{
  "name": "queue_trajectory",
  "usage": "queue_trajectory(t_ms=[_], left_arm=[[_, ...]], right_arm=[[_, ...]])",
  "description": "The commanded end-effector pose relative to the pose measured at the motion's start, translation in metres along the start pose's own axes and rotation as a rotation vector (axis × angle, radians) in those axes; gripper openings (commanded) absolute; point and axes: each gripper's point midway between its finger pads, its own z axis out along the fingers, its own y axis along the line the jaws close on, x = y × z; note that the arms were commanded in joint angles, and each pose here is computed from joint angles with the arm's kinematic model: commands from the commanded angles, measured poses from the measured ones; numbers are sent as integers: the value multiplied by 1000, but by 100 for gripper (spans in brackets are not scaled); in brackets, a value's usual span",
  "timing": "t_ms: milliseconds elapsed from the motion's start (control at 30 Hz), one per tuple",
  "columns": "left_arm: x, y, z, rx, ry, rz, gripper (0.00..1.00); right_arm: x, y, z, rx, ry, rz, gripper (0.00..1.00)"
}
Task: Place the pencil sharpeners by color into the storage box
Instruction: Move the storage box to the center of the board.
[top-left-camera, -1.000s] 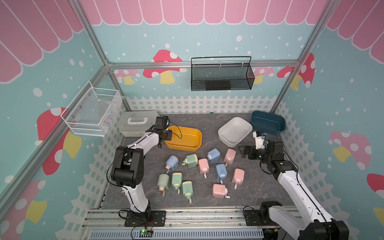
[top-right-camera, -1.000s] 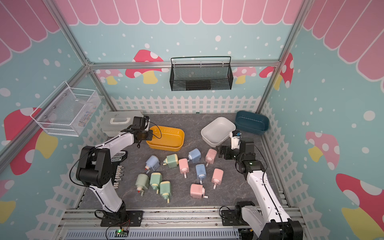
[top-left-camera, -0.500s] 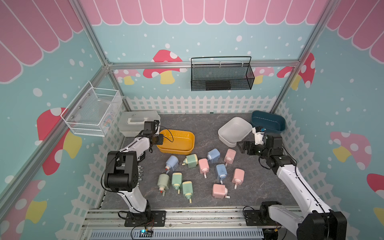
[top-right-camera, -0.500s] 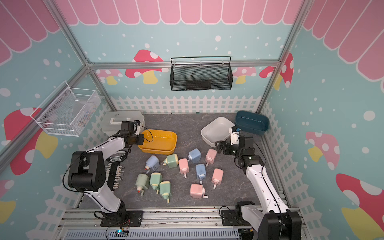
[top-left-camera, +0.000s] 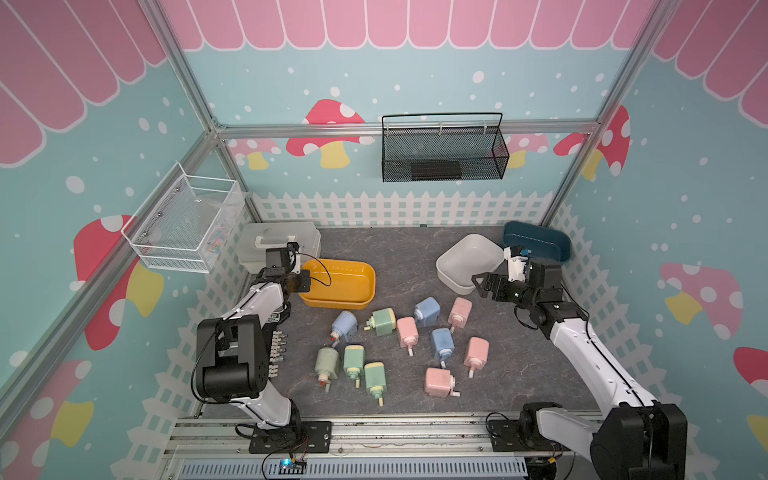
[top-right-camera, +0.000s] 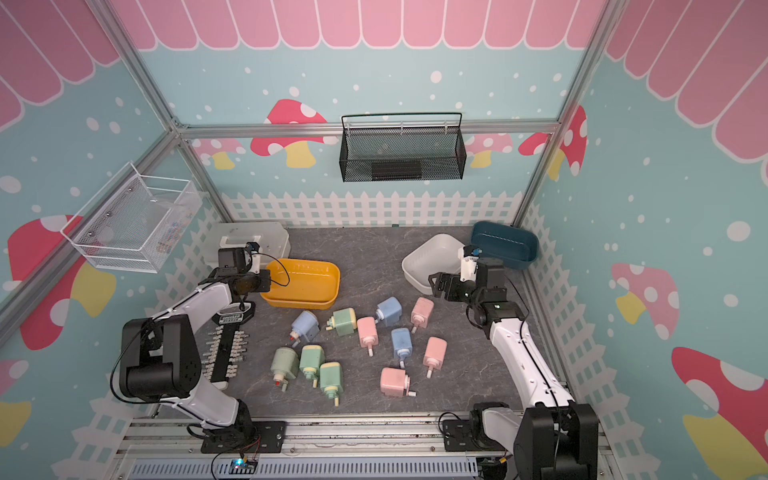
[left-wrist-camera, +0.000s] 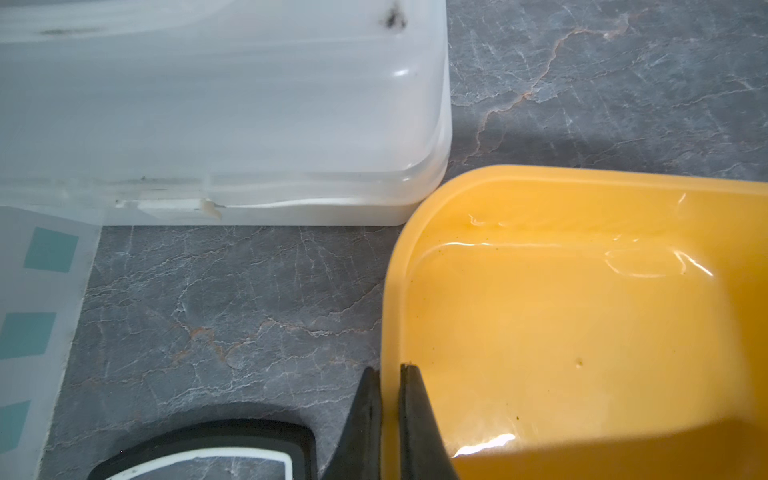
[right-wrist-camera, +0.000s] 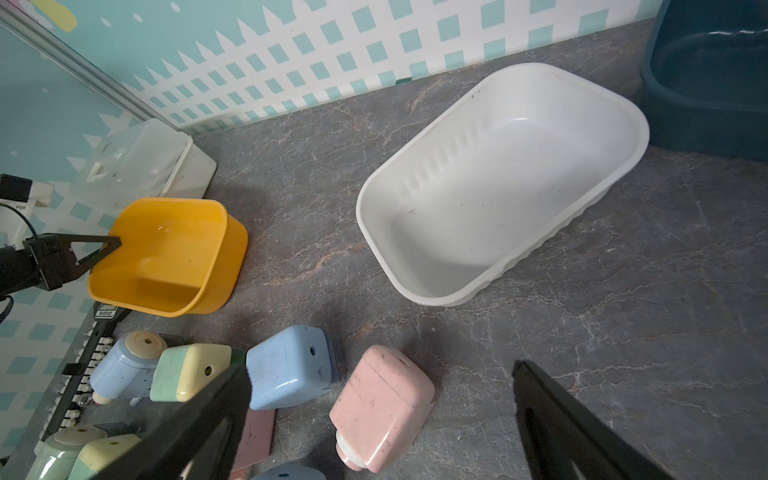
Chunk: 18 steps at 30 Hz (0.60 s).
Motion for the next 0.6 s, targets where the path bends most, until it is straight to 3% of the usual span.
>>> queue_trajectory(t_ms=[0,167,567], left_arm=[[-1,7,-7,-14,-24,25,0],[3,5,-8,7,-14,37,0],[5,10,-6,-18,7,22,20]], right_arm=[[-18,8,-1,-17,-40,-4,99],[-27,11,-4,-20,-56,-10,99],[-21,8,-4,-8,-46,9,99]])
